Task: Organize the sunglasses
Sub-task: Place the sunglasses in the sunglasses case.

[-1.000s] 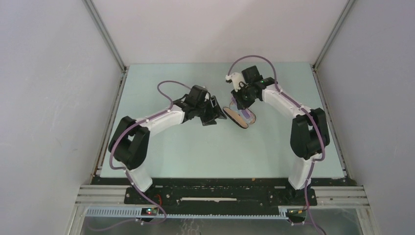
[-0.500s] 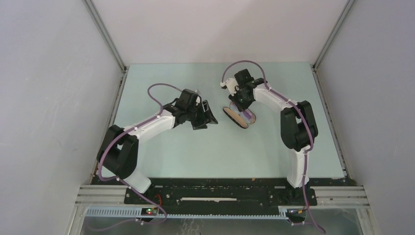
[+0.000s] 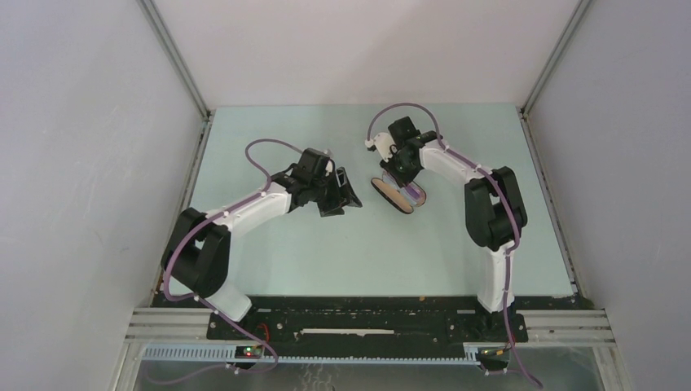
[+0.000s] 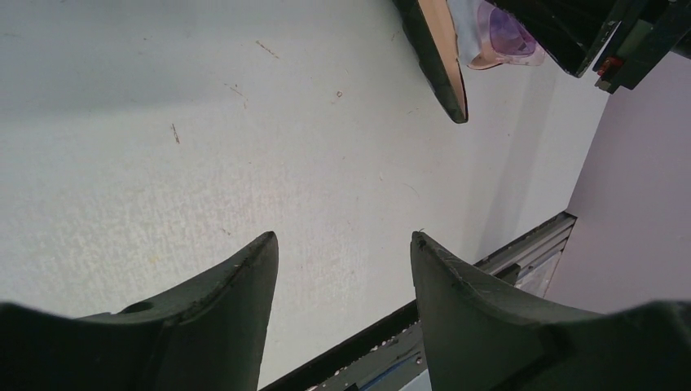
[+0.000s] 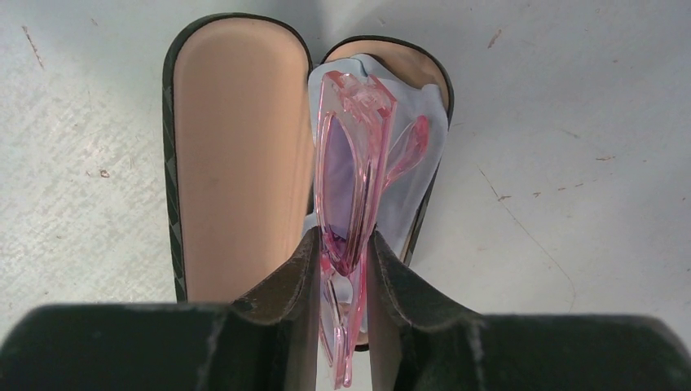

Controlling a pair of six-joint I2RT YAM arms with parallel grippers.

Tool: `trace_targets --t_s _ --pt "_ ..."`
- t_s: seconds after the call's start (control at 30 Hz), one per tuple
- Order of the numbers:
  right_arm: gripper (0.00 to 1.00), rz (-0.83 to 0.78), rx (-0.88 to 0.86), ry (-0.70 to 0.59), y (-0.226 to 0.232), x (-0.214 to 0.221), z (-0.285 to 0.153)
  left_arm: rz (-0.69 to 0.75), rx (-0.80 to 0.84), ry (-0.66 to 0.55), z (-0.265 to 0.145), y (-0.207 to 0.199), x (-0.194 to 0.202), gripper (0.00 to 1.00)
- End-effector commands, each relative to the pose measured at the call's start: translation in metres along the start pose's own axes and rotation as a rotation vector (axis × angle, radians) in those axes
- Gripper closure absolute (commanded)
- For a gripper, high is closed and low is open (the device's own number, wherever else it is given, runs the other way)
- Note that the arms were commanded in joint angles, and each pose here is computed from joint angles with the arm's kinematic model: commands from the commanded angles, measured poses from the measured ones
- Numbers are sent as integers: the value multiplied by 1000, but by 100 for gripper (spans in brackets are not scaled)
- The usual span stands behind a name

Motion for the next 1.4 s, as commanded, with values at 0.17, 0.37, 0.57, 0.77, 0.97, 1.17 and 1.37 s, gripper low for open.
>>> trace_targets --t_s 0.17,0.37,0.57,0.77,0.97,1.17,1.37 --pt "77 -21 18 15 5 -1 12 31 -1 -7 0 2 -3 34" --pt "77 -11 61 28 0 1 20 33 -3 -7 0 3 -2 34" --pt "77 -4 90 47 -6 5 26 33 -2 -2 1 3 -1 34" --pt "76 16 85 61 -5 8 30 34 0 3 2 3 -1 34" --pt "71 32 78 52 -4 7 27 33 0 2 2 3 -1 34" --pt "67 50 71 21 -5 0 18 31 -3 3 1 4 0 35" --pt "49 61 83 -6 -7 -4 11 32 0 0 1 4 0 35"
Point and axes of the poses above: each gripper's point midway between its finger pads, its own z axis out along the fingers, its own y axis along the line the jaws close on, x = y × z, the point moved 7 cm from there along -z, back along the fingers, and after that the axes turned 14 degrees about z, right-handed, at the moved point
